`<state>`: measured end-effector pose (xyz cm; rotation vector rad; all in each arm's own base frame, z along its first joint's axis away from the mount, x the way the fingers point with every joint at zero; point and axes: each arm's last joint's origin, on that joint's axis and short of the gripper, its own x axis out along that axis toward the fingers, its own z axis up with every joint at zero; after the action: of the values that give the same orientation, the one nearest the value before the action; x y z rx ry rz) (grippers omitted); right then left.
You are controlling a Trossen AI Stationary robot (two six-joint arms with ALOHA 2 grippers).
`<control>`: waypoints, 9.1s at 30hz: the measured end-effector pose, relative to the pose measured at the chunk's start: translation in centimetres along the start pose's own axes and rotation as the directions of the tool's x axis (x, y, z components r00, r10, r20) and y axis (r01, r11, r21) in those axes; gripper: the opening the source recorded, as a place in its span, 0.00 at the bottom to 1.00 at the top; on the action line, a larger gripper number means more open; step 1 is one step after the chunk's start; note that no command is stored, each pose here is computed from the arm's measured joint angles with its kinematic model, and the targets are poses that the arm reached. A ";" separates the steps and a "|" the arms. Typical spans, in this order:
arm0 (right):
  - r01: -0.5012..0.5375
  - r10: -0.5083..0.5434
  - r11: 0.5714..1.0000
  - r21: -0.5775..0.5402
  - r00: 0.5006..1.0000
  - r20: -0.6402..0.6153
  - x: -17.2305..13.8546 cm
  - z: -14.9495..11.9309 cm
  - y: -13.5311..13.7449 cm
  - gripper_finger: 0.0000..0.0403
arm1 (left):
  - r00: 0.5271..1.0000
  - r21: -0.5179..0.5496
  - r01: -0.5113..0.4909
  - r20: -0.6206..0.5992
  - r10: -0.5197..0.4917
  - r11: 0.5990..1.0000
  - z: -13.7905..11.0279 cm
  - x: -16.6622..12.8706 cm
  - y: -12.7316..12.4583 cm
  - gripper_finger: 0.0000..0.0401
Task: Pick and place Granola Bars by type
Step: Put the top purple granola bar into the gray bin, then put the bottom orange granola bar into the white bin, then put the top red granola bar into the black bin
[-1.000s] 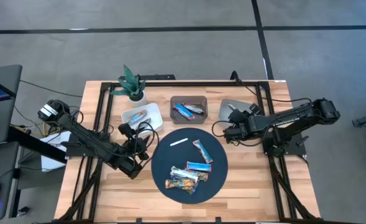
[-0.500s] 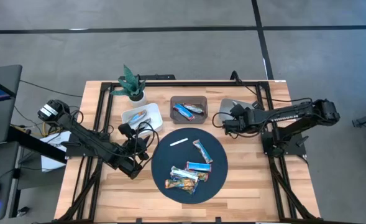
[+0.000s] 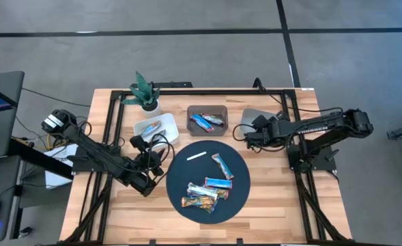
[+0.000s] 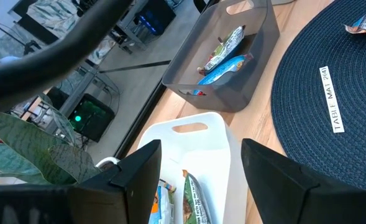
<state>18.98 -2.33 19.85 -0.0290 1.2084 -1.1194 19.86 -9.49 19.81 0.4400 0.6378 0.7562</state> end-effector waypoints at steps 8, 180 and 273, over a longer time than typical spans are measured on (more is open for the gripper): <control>0.034 -0.035 0.999 0.012 0.994 0.108 -0.8 0.0 0.0 0.47 | 1.000 -0.007 0.002 0.001 -0.002 1.000 0.0 0.0 0.0 0.54; -0.207 0.330 0.944 -0.258 0.643 0.691 -9.6 -3.2 5.6 0.33 | 0.820 0.204 0.532 0.119 -0.560 0.822 3.4 4.3 -8.7 0.31; -0.644 0.904 0.411 -0.645 0.378 0.200 -5.1 -1.5 15.8 0.34 | 0.926 0.026 -0.188 0.338 0.168 0.982 -2.2 -2.6 0.5 0.57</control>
<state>28.75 9.90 14.10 -0.0951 0.7555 0.1372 16.70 -10.83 19.43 0.6711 0.3022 0.8130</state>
